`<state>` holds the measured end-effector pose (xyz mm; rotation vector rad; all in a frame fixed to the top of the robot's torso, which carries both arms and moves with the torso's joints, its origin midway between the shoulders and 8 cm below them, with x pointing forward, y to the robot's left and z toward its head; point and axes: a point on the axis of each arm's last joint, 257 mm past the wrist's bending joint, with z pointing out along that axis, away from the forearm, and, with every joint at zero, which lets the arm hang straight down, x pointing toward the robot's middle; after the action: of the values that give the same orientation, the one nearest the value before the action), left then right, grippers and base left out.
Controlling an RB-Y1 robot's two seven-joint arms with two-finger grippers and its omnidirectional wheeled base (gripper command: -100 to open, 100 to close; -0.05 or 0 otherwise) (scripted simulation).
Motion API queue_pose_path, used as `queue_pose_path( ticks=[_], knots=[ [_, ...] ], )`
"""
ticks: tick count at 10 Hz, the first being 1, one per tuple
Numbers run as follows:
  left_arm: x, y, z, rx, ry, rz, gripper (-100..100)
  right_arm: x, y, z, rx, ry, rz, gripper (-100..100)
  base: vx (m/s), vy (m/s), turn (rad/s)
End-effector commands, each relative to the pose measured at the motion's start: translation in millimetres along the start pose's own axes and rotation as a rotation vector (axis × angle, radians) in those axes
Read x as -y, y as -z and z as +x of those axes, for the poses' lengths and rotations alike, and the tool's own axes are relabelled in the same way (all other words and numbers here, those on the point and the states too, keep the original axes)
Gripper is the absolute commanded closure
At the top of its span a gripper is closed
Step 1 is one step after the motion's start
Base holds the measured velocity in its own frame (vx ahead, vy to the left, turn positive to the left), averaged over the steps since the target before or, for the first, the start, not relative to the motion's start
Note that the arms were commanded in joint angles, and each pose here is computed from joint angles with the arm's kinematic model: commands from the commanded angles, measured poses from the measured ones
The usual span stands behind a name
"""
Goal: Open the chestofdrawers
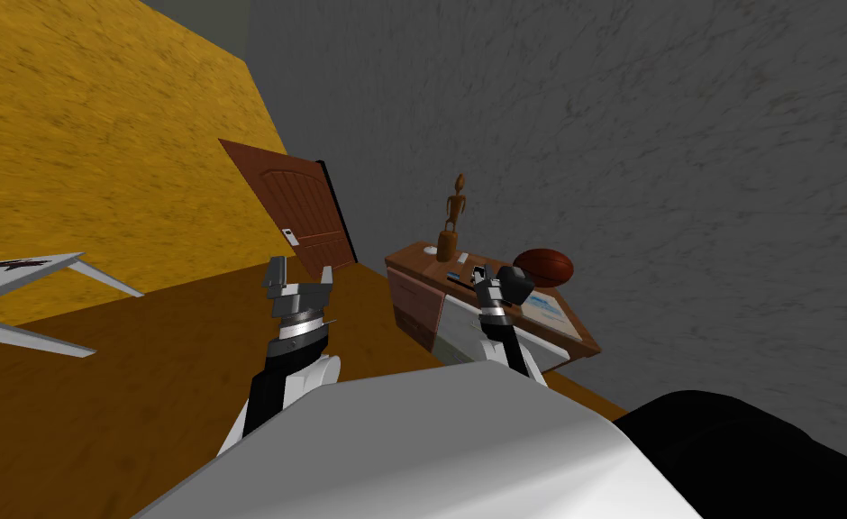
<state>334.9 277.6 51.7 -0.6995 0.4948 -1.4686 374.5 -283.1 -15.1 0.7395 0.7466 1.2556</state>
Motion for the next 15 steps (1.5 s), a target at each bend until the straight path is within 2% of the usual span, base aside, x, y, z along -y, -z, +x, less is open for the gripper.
queue_pose_path(
  ticks=[1,9,10,12,15],
  knots=[
    [0.0,0.0,0.0,0.0,0.0,0.0,0,0,0.0,0.0,0.0,0.0,0.0,0,0.0,0.0,0.0],
    [0.2,-0.1,0.0,0.0,0.0,0.0,0,0,-0.1,0.0,0.0,0.0,0.0,0,0.0,0.0,0.0],
    [0.2,-0.1,0.0,0.0,0.0,0.0,0,8,1.3,3.5,-0.033,0.038,0.021,-100,0.008,0.025,0.004],
    [-0.1,0.0,0.0,0.0,0.0,0.0,0,27,5.5,8.3,-0.084,0.113,0.071,-100,-0.001,0.081,0.001],
    [-0.1,0.0,0.0,0.0,0.0,0.0,0,71,19.2,10.3,-0.16,0.263,0.187,-100,0.006,0.158,-0.002]
  ],
)
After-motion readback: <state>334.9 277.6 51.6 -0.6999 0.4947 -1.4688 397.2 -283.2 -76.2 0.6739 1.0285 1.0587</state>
